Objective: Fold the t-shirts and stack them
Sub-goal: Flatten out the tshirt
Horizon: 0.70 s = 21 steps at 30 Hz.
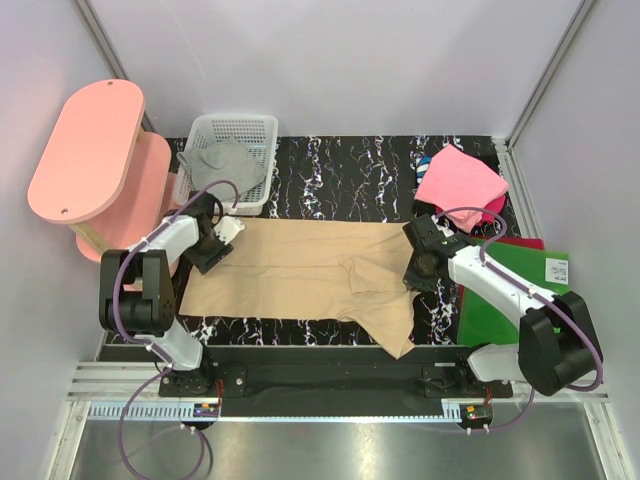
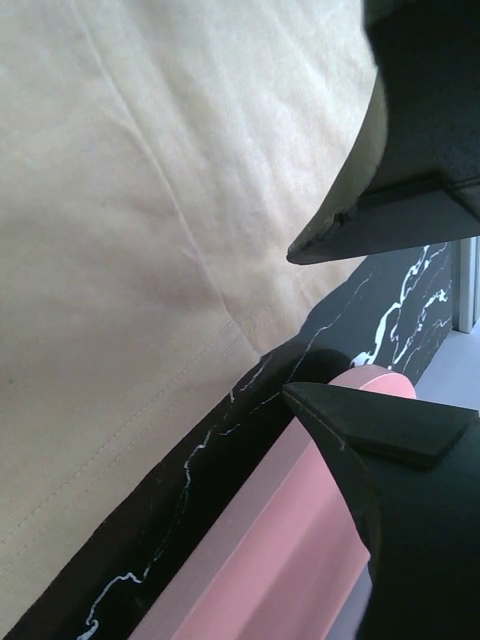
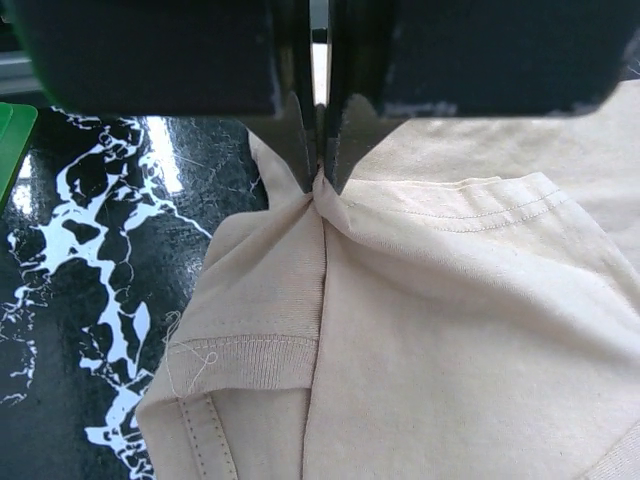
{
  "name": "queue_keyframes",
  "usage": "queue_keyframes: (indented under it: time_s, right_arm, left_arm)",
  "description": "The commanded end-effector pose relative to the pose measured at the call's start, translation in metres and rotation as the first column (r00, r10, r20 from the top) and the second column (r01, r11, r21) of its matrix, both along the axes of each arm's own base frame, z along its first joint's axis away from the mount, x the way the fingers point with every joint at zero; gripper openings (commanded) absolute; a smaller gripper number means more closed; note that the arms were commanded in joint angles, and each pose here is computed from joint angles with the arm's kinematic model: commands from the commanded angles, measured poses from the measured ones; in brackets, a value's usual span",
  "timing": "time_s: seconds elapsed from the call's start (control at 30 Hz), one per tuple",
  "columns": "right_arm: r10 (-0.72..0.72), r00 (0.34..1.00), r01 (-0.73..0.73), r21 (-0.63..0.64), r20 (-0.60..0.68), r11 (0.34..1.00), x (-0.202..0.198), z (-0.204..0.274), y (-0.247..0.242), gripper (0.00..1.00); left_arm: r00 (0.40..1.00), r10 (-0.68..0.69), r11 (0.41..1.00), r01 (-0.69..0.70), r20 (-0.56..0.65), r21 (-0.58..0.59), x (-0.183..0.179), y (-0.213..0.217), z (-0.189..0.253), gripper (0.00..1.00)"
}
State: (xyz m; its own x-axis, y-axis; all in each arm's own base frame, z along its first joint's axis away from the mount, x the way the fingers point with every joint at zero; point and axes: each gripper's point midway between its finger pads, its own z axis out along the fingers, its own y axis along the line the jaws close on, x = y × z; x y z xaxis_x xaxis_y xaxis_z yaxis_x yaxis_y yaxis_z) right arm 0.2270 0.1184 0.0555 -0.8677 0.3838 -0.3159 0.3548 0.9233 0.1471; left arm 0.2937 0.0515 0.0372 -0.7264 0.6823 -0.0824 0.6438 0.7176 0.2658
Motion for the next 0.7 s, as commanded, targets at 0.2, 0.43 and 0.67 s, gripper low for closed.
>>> queue_keyframes:
  time_s: [0.2, 0.43, 0.67]
  right_arm:
    - [0.009, 1.0, -0.008, -0.036, 0.015, 0.999, 0.0, 0.01, -0.006, 0.03]
    - [0.022, 1.0, -0.021, -0.028, 0.008, 0.999, -0.002, 0.008, -0.004, 0.03]
    - [0.023, 1.0, -0.023, -0.028, 0.009, 0.999, -0.002, 0.009, -0.004, 0.03]
  left_arm:
    - [0.999, 0.035, 0.999, -0.035, 0.031, 0.016, 0.03, 0.005, -0.005, 0.49]
    - [0.998, 0.044, 0.999, -0.044, 0.049, -0.003, 0.038, 0.002, 0.001, 0.41]
    - [0.999, 0.046, 0.999, -0.046, 0.024, -0.002, 0.032, 0.002, -0.006, 0.29]
